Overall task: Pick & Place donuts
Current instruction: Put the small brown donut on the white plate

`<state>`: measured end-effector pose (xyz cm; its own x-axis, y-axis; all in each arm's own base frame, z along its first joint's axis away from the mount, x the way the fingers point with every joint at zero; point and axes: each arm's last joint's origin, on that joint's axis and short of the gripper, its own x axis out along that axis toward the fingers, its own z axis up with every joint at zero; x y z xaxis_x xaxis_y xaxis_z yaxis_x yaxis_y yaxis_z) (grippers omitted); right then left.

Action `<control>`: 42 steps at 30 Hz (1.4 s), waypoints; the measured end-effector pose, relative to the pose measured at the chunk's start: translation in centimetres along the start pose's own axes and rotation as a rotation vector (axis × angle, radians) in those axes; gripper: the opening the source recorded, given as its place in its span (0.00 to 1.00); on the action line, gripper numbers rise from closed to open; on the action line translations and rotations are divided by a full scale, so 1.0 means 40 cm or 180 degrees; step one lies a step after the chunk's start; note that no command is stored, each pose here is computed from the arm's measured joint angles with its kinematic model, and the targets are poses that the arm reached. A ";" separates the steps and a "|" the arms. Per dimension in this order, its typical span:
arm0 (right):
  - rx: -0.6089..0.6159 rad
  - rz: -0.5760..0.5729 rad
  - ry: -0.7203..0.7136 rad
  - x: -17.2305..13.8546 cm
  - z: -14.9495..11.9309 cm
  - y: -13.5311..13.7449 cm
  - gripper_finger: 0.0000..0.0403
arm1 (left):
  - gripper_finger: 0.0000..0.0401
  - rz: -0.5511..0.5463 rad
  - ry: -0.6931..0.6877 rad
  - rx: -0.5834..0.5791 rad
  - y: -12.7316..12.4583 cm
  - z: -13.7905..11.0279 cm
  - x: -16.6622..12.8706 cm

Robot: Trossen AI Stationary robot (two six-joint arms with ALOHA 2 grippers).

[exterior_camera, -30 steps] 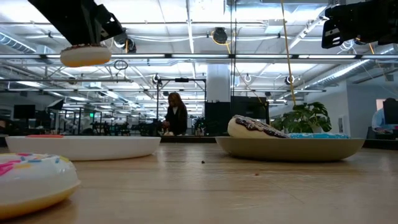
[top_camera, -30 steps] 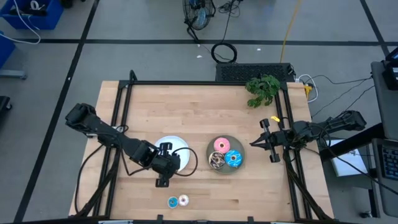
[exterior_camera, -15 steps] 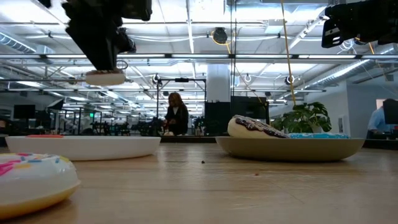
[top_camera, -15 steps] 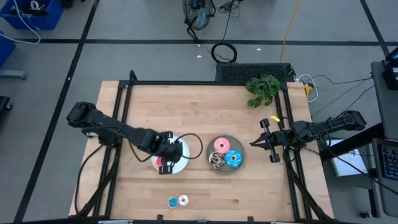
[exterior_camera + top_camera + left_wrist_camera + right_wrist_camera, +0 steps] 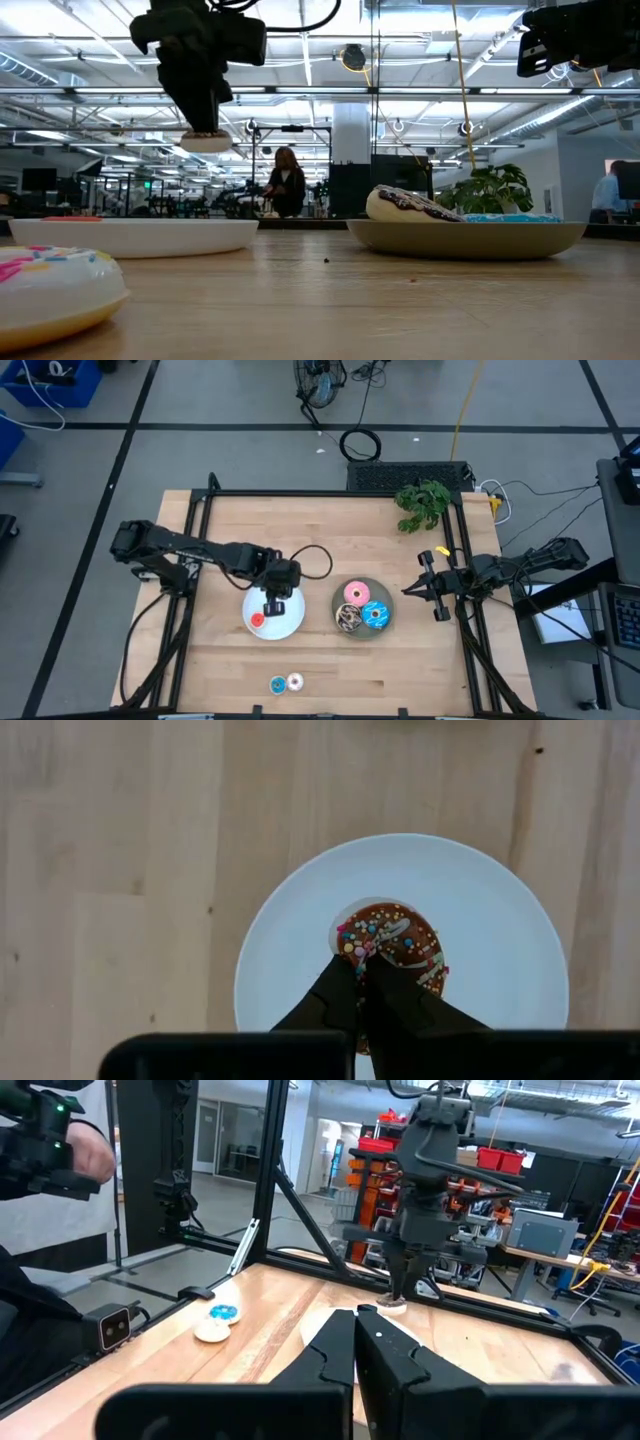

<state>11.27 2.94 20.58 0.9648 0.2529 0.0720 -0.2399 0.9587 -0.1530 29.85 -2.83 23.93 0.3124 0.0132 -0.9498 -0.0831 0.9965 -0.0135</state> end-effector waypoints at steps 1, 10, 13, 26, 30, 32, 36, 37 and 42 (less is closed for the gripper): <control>0.0000 0.0000 0.0001 0.000 0.000 0.000 0.00 | 0.03 0.0004 0.0004 -0.0018 0.005 0.001 0.000; 0.0000 0.0001 0.0005 0.000 0.000 0.000 0.00 | 0.02 0.0047 0.0057 -0.0089 0.018 -0.016 0.027; 0.0000 0.0001 0.0005 0.000 0.000 0.000 0.00 | 0.05 0.0027 0.0038 -0.0114 0.019 -0.032 0.059; -0.0020 0.0000 0.0001 0.000 0.000 0.000 0.00 | 0.06 -0.0094 0.0101 -0.0241 0.039 -0.122 0.169; -0.0024 0.0000 0.0001 0.000 0.000 0.000 0.00 | 0.04 -0.0132 0.0106 -0.0344 0.057 -0.141 0.190; -0.0024 0.0000 0.0001 0.000 0.000 0.000 0.00 | 0.02 -0.0196 0.0078 -0.0371 0.062 -0.143 0.195; -0.0024 0.0000 0.0000 0.000 0.000 0.000 0.00 | 0.05 -0.0211 0.0059 -0.0384 0.069 -0.142 0.196; -0.0025 0.0000 0.0001 0.000 0.000 0.000 0.00 | 0.07 -0.0213 0.0052 -0.0387 0.069 -0.141 0.196; -0.0036 0.0000 0.0001 0.000 0.000 0.000 0.00 | 0.25 -0.0213 0.0045 -0.0421 0.069 -0.141 0.196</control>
<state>11.27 2.94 20.60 0.9648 0.2529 0.0716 -0.2387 0.9571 -0.1643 26.74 -0.43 14.69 0.3083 -0.0551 -0.9497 -0.1867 0.9754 -0.1172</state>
